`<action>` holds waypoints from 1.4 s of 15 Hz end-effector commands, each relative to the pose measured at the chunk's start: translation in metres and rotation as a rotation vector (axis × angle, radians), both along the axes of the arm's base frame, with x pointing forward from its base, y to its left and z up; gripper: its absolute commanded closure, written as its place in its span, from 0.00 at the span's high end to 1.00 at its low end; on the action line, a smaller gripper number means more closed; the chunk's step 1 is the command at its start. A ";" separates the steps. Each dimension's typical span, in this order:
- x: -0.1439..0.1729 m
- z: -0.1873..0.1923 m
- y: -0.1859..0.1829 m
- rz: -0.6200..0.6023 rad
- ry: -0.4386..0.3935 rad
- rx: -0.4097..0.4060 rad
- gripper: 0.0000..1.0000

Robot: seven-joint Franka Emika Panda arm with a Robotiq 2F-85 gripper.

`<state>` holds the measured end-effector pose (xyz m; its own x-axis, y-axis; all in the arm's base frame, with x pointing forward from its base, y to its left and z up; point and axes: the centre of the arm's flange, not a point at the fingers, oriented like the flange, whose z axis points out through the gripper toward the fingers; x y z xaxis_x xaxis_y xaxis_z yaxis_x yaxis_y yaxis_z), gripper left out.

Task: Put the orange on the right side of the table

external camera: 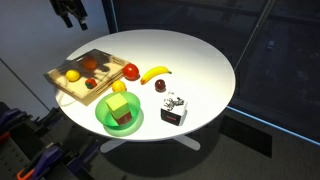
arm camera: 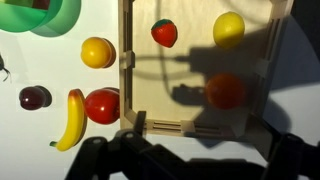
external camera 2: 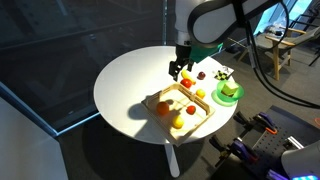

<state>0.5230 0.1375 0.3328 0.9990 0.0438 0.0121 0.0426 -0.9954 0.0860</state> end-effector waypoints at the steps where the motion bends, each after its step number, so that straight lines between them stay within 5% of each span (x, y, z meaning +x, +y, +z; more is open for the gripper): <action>1: 0.003 -0.018 0.007 0.031 -0.008 0.007 1.00; 15: 0.014 -0.096 0.036 0.222 -0.059 0.093 1.00; 21: 0.013 -0.120 0.044 0.216 -0.019 0.116 1.00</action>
<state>0.5315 0.1755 0.2205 0.9675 0.2471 0.0541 0.2475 -0.9689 -0.0019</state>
